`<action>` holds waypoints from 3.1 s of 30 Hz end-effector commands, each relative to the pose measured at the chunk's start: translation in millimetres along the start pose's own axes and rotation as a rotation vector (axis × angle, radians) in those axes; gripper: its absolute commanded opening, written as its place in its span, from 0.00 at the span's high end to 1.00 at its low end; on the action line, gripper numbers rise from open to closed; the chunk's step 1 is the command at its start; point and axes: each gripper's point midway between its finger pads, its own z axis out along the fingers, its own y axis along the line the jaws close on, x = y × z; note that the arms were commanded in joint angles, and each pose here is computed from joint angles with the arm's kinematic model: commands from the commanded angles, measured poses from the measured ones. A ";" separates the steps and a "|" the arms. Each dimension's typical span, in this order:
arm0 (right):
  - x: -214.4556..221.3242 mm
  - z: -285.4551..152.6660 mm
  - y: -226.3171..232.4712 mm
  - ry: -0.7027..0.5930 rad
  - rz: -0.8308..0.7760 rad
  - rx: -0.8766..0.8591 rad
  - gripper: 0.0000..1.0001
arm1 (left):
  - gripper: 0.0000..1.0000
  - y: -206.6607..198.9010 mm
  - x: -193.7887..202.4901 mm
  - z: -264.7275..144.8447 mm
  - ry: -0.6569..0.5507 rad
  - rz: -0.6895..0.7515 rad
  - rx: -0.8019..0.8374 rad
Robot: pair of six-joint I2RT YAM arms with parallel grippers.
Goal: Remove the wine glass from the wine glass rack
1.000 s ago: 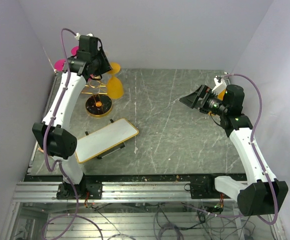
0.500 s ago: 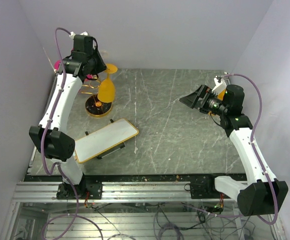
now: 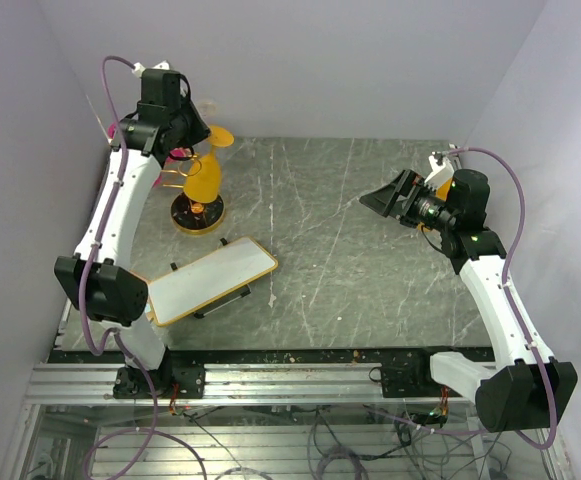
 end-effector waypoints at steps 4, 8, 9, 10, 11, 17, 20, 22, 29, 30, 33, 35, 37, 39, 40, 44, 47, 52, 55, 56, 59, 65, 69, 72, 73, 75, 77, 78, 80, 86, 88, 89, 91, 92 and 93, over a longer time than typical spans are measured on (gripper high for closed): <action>-3.8 -3.3 4.5 -0.012 -0.014 0.002 0.00 | 0.93 -4.9 -7.9 -12.5 -0.009 -0.073 0.077; -4.3 -3.8 5.5 -0.014 -0.013 0.000 0.00 | 0.93 -6.4 -12.6 -12.0 -0.015 -0.175 0.152; -4.5 -4.1 5.3 -0.014 -0.014 0.001 0.00 | 0.93 -4.9 -15.6 -13.0 -0.023 -0.197 0.164; -4.1 -4.6 5.0 -0.013 -0.014 0.004 0.00 | 0.93 -4.5 -18.0 -13.6 -0.031 -0.215 0.177; -3.1 -4.4 4.4 -0.010 -0.014 0.006 0.00 | 0.93 -5.1 -21.1 -15.4 -0.040 -0.233 0.193; -1.8 -5.8 3.5 -0.007 -0.016 0.014 0.00 | 0.93 -11.3 -32.0 -20.9 -0.058 -0.297 0.267; -2.1 -5.6 4.3 -0.008 -0.013 0.009 0.00 | 0.93 -9.5 -34.0 -21.0 -0.064 -0.324 0.267; -10.2 -7.0 11.3 -0.023 -0.024 -0.004 0.00 | 0.93 -6.1 -34.5 -21.3 -0.071 -0.351 0.257; -10.8 -8.1 12.6 -0.025 -0.028 -0.005 0.00 | 0.93 5.7 -40.0 -27.3 -0.124 -0.437 0.245; -10.7 -8.3 12.7 -0.025 -0.028 -0.006 0.00 | 0.93 6.9 -40.6 -28.2 -0.130 -0.453 0.249; -9.7 -8.3 12.6 -0.022 -0.027 -0.007 0.00 | 0.93 8.6 -42.8 -30.2 -0.147 -0.498 0.273; -9.9 -8.6 12.4 -0.023 -0.028 -0.005 0.00 | 0.93 9.5 -43.1 -31.6 -0.151 -0.523 0.288; -10.4 -8.6 12.8 -0.024 -0.029 -0.006 0.00 | 0.93 10.6 -44.1 -32.3 -0.157 -0.543 0.307; -10.4 -9.0 12.9 -0.025 -0.028 -0.006 0.00 | 0.93 16.6 -48.0 -32.7 -0.167 -0.578 0.327; -10.5 -9.0 13.5 -0.025 -0.028 -0.008 0.00 | 0.93 17.2 -46.2 -31.4 -0.156 -0.597 0.343; -10.1 -9.0 13.3 -0.024 -0.025 -0.009 0.00 | 0.93 17.5 -44.7 -30.1 -0.144 -0.635 0.378; -9.1 -8.7 13.3 -0.021 -0.023 -0.010 0.00 | 0.93 17.4 -44.8 -31.4 -0.140 -0.638 0.388; -9.2 -9.2 14.5 -0.020 -0.021 -0.015 0.00 | 0.93 9.3 -44.3 -42.9 -0.124 -0.628 0.438; -9.6 -9.2 16.4 -0.019 -0.019 -0.023 0.00 | 0.93 5.3 -41.2 -52.3 -0.113 -0.630 0.465; -9.3 -9.1 17.1 -0.018 -0.019 -0.027 0.00 | 0.93 4.8 -40.0 -55.7 -0.110 -0.630 0.467; -9.4 -9.0 18.6 -0.015 -0.015 -0.035 0.00 | 0.93 4.0 -34.4 -64.0 -0.099 -0.637 0.473; -6.2 -9.5 24.2 -0.006 -0.039 -0.079 0.01 | 0.93 -5.8 -23.1 -87.2 -0.069 -0.633 0.540; -1.8 -9.5 28.1 0.005 -0.055 -0.118 0.00 | 0.93 -15.1 -11.2 -105.0 -0.025 -0.638 0.616; 0.0 -11.0 32.5 -0.006 -0.062 -0.151 0.00 | 0.93 -22.8 -4.8 -119.9 -0.004 -0.625 0.682; -0.5 -12.1 35.2 -0.013 -0.065 -0.166 0.00 | 0.93 -27.1 -3.5 -126.2 0.004 -0.614 0.712; -0.6 -13.2 39.8 -0.022 -0.069 -0.195 0.00 | 0.93 -34.6 2.2 -136.5 0.030 -0.595 0.757; 2.3 -15.0 47.7 -0.007 -0.081 -0.247 0.00 | 0.93 -44.1 6.2 -149.8 0.040 -0.563 0.816; 3.8 -15.4 51.4 0.004 -0.088 -0.273 0.00 | 0.93 -49.5 9.1 -157.1 0.051 -0.546 0.846; 6.5 -16.6 56.3 0.019 -0.100 -0.311 0.00 | 0.93 -59.9 12.4 -169.9 0.048 -0.516 0.895; 13.0 -23.0 74.5 0.024 -0.088 -0.441 0.00 | 0.93 -109.9 33.9 -219.4 0.060 -0.460 1.113; 15.5 -26.7 85.8 0.026 -0.084 -0.500 0.00 | 0.93 -127.8 40.1 -243.9 0.050 -0.477 1.231; 15.0 -28.3 92.4 0.019 -0.090 -0.527 0.00 | 0.93 -134.5 41.1 -254.0 0.037 -0.493 1.281; 18.0 -31.1 104.4 0.021 -0.090 -0.579 0.00 | 0.93 -143.2 41.9 -273.2 0.025 -0.507 1.376; 18.9 -32.9 111.3 0.020 -0.090 -0.607 0.00 | 0.93 -145.3 41.2 -281.4 0.019 -0.517 1.420; 19.7 -35.7 119.4 0.015 -0.088 -0.640 0.00 | 0.93 -145.5 41.5 -285.8 0.020 -0.539 1.454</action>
